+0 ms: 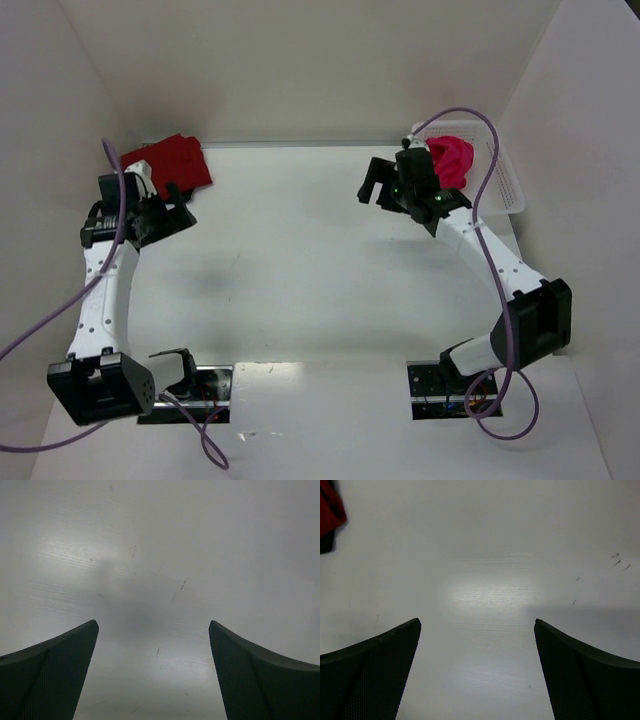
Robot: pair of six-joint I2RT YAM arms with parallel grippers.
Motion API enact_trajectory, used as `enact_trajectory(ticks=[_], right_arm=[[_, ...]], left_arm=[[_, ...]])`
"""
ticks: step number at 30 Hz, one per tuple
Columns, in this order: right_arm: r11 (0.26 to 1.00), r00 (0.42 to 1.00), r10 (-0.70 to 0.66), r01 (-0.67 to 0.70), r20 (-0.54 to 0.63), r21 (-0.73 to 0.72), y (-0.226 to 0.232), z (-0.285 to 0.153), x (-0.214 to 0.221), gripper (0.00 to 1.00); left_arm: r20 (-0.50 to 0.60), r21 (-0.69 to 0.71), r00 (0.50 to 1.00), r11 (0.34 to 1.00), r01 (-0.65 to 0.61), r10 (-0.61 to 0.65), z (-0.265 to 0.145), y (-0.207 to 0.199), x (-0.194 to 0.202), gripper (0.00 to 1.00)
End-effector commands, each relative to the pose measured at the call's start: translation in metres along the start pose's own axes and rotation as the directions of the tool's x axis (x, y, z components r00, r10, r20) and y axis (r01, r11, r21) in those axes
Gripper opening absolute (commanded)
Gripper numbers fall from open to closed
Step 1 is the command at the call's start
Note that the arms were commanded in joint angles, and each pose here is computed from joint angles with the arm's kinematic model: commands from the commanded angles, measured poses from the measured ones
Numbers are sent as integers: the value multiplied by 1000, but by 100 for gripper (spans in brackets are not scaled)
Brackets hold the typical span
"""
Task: Fold and stack the t-shirts
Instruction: Put the neatly folded tshirt into the corner of the board with the left arm
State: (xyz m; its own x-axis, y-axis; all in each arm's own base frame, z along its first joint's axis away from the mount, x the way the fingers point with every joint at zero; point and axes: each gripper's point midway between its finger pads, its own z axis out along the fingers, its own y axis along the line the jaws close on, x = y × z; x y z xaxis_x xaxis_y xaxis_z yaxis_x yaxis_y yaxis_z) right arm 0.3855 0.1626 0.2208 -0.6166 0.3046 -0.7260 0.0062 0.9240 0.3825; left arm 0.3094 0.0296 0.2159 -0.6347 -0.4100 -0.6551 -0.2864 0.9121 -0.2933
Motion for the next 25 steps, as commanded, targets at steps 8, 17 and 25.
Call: enact_trajectory(ticks=[8,17,25], right_arm=[[998,998,-31,28,62,59,-23,-21,0,100],[997,996,-30,24,86,69,-27,-33,-2,100],[997,997,-31,26,77,74,-28,-27,1,100]], left_arm=[[67,-34,996,998,60,-58,3,8,5,99],[49,-15,998,999,47,-46,8,2,10,99],[29,-16,999,999,33,-33,13,0,11,99]])
